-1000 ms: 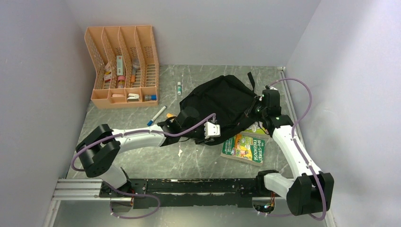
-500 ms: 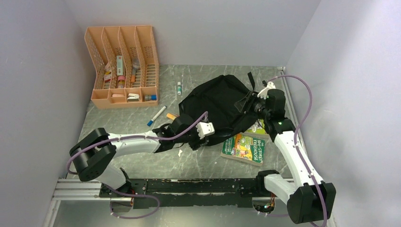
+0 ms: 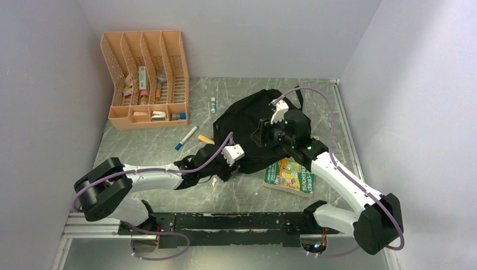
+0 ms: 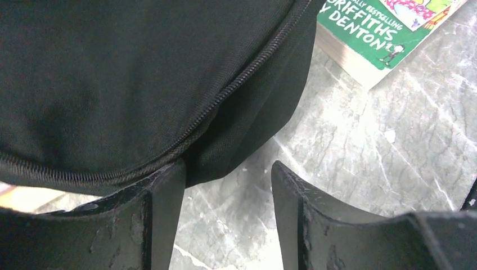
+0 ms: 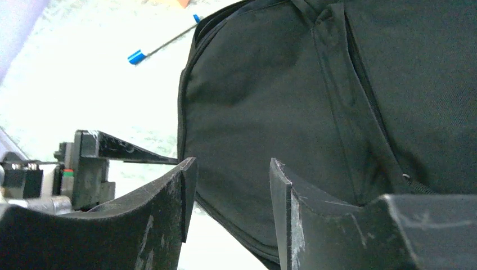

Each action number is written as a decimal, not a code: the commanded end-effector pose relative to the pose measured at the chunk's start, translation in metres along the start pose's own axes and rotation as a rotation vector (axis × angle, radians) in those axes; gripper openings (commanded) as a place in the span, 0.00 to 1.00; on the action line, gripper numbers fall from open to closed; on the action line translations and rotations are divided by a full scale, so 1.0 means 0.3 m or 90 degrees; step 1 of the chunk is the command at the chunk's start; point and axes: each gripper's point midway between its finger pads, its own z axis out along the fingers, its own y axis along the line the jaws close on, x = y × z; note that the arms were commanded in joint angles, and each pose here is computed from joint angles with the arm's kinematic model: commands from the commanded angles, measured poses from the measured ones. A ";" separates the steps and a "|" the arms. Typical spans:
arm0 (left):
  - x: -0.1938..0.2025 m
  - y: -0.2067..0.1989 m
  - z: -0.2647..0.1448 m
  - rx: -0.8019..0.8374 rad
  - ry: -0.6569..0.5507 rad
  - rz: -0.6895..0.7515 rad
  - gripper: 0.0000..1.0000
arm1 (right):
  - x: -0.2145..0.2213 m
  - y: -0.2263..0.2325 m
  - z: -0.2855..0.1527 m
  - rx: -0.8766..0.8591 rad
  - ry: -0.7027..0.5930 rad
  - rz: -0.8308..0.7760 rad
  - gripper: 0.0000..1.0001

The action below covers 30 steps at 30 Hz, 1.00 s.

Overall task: Pack the student bag
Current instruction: Unzip the student bag at the center of the board.

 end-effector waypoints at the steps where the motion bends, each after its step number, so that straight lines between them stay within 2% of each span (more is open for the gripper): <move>1: -0.013 0.028 -0.023 -0.046 -0.045 -0.049 0.62 | -0.016 0.002 0.016 0.002 -0.024 -0.122 0.54; 9: 0.015 0.015 -0.025 -0.039 -0.071 -0.075 0.61 | 0.073 0.048 0.040 -0.067 0.019 -0.231 0.56; 17: -0.025 -0.020 -0.044 0.000 -0.131 -0.077 0.56 | 0.155 0.148 0.065 -0.165 -0.001 -0.392 0.56; 21: -0.027 -0.024 -0.045 0.005 -0.137 -0.077 0.55 | 0.199 0.193 0.065 -0.225 -0.018 -0.461 0.57; 25: -0.031 -0.025 -0.042 0.006 -0.142 -0.079 0.54 | 0.241 0.226 0.068 -0.275 -0.021 -0.503 0.57; 30: -0.032 -0.028 -0.041 0.009 -0.145 -0.080 0.54 | 0.283 0.216 0.090 -0.285 -0.008 -0.532 0.57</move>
